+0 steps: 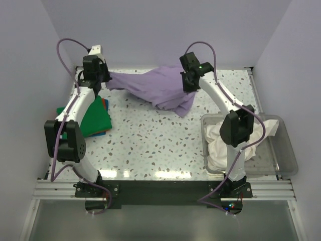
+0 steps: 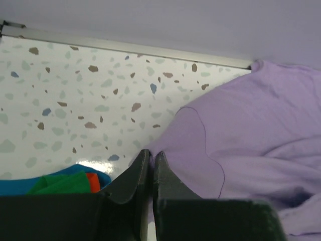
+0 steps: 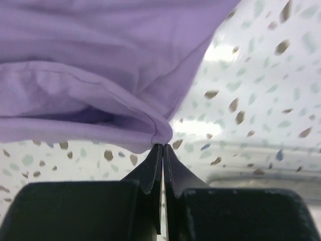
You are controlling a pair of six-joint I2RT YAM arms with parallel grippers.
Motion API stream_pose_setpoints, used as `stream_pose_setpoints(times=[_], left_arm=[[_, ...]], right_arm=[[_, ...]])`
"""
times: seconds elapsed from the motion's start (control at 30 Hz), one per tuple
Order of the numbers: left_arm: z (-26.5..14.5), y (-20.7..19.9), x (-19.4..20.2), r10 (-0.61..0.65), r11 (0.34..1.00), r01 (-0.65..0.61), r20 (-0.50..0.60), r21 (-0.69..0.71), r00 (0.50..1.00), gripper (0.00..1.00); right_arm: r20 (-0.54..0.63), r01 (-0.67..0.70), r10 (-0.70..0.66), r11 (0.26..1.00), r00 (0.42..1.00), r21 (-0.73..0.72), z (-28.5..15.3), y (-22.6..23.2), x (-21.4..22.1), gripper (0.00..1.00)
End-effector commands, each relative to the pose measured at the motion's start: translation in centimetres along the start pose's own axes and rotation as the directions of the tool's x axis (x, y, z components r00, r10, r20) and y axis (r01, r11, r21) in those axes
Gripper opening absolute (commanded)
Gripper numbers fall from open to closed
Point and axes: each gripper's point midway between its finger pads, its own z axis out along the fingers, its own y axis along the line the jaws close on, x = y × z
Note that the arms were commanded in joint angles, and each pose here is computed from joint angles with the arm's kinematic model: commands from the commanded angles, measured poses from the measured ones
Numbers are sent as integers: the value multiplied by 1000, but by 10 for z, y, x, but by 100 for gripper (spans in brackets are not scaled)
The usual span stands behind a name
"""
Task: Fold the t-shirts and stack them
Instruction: Flatten the tshirt out
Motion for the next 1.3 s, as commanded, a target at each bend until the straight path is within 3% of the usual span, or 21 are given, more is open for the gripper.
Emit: stream_pose_setpoints(times=[0.0, 0.17, 0.3, 0.57, 0.7, 0.83, 0.97, 1.0, 1.03, 1.13, 1.2, 1.27], left_arm=[[-5, 3, -56, -3, 1000, 0, 125, 26, 992, 0], [-6, 2, -84, -68, 997, 58, 183, 58, 981, 0], [-5, 1, -87, -114, 993, 103, 192, 64, 975, 0], [-12, 24, -105, -166, 986, 162, 248, 37, 954, 0], [-17, 23, -107, -167, 986, 160, 254, 48, 953, 0], [-16, 16, -88, -169, 985, 155, 213, 81, 962, 0], [-12, -16, -39, -137, 977, 120, 92, 176, 986, 0], [-14, -35, -26, -118, 971, 103, 61, 217, 991, 2], [-13, -46, -5, -91, 966, 84, 17, 244, 996, 23], [-26, -94, 38, -46, 923, 69, -69, 378, 997, 57], [-34, -105, 57, -44, 905, 89, -116, 415, 992, 64], [-33, -91, 79, -57, 929, 108, -153, 355, 987, 65]], right_arm=[[102, 64, -82, 985, 991, 161, -40, -37, -48, 0], [266, 35, -115, 958, 957, 286, -82, -68, -107, 0], [344, 34, -155, 942, 926, 333, -107, -81, -123, 0], [380, 40, -270, 856, 885, 515, -139, -116, -133, 0], [412, 21, -246, 878, 877, 478, -142, -112, -135, 0], [423, 37, -209, 924, 882, 380, -130, -87, -122, 0], [360, 14, -165, 922, 918, 387, -106, -84, -90, 0], [344, 8, -162, 912, 925, 409, -102, -89, -85, 0], [324, 3, -159, 901, 933, 434, -100, -94, -79, 0], [276, -20, -124, 884, 953, 467, -89, -106, -65, 0], [259, -35, -103, 877, 960, 480, -83, -111, -61, 0], [237, -30, -100, 872, 966, 489, -77, -113, -54, 0]])
